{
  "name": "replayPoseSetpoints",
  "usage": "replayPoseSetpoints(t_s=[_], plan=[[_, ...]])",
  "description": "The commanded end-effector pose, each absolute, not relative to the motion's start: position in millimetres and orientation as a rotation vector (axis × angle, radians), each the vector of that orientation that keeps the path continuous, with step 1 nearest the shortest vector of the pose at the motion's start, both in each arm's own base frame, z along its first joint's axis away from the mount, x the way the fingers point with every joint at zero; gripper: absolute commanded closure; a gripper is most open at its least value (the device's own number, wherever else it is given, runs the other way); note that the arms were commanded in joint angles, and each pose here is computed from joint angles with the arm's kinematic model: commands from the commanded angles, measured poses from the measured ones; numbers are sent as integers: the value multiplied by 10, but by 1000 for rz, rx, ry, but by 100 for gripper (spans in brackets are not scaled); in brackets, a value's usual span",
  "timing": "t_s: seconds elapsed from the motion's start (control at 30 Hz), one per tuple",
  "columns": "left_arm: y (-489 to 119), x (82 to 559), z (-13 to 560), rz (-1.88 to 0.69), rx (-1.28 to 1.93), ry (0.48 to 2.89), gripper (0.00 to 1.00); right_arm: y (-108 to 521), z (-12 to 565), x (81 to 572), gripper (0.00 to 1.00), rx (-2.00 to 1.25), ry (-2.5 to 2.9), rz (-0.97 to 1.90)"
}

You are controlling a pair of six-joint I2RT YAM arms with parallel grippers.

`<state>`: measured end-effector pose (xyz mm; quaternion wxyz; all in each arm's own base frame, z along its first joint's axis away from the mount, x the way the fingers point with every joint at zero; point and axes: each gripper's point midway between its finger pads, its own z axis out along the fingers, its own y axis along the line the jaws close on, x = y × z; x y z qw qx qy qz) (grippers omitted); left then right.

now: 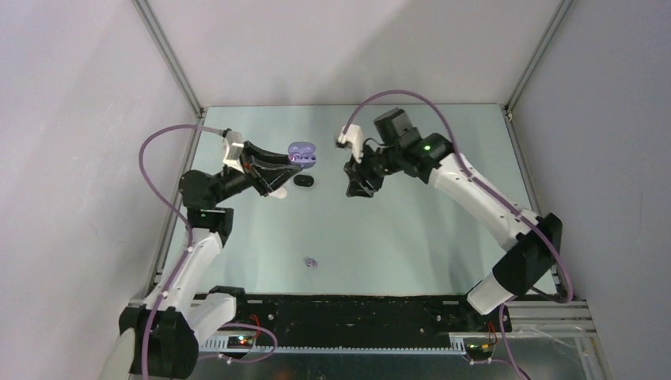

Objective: Insert the wireless bluetooth earbuds into the charging case
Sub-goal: Move the earbud to the center of the board.

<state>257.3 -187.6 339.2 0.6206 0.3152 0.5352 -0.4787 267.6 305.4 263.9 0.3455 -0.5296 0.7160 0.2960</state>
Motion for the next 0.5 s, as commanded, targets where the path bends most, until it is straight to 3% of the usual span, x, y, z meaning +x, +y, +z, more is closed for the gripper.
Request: replayPoseSetpoints(t_s=[0.0,0.13,0.47], plan=[[-1759,2507,3603,-1073,667,1273,100,3439,2443,2521,59,-1464,1788,909],[-1689,2390,3636,-1047,652,1266,100,3577,2000,2335,65,-1506,1867,1034],[-1570,2381,3619,-988,545,1280,100,3779,1142,2004,63,-1893,1780,943]])
